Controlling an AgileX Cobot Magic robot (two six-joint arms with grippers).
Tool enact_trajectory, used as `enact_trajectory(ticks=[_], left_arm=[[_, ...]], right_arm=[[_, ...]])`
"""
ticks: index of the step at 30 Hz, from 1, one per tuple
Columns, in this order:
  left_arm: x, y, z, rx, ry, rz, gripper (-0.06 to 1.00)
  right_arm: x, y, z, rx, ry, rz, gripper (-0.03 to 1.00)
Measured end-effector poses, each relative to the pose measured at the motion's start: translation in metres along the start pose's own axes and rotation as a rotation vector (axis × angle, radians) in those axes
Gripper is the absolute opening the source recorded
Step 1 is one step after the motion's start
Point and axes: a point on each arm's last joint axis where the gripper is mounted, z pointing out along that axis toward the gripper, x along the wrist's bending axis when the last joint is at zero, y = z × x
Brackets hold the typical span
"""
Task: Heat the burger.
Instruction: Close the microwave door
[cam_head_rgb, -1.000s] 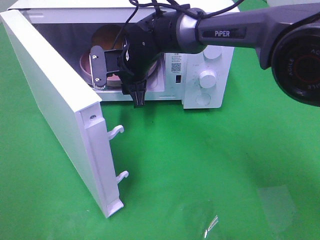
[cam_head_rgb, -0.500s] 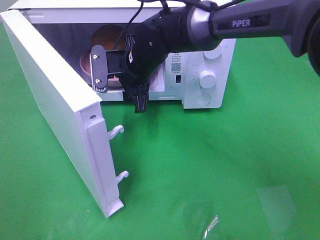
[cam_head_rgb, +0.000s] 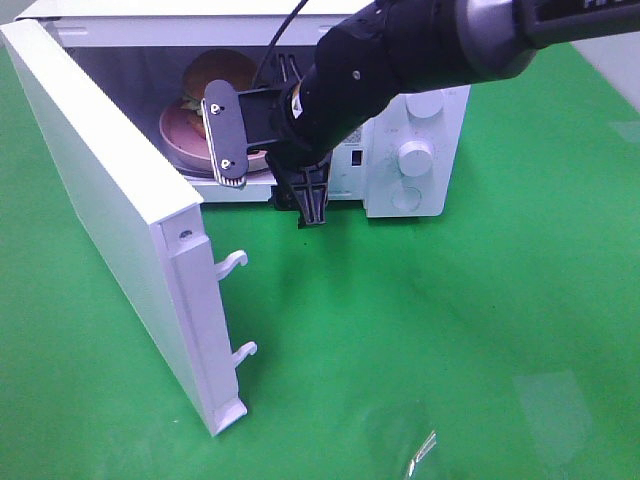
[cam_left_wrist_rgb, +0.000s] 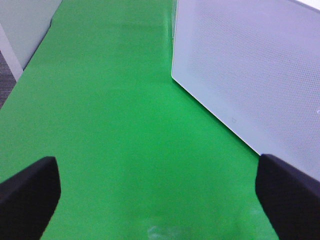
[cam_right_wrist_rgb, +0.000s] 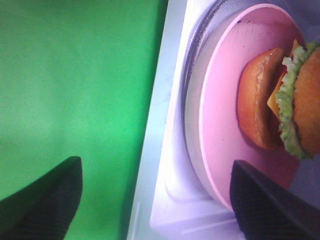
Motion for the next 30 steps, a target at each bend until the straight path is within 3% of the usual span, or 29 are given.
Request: enact_trajectory(ticks=[10, 21, 27, 30], left_arm=[[0.0, 0.0, 0.0, 0.0, 0.0, 0.0, 0.98], [0.0, 0.0, 0.0, 0.0, 0.0, 0.0, 0.98], [0.0, 0.0, 0.0, 0.0, 0.0, 0.0, 0.98], [0.0, 0.0, 0.0, 0.0, 0.0, 0.0, 0.98]], right_arm=[[0.014, -0.009, -0.049, 0.002, 0.007, 0.073, 0.77], [0.053, -0.026, -0.102, 0.023, 0.046, 0.232, 0.76], [0.074, -0.037, -0.131, 0.063, 0.079, 0.391, 0.76], [0.083, -0.043, -0.147, 0.113, 0.104, 0.557, 0.76]])
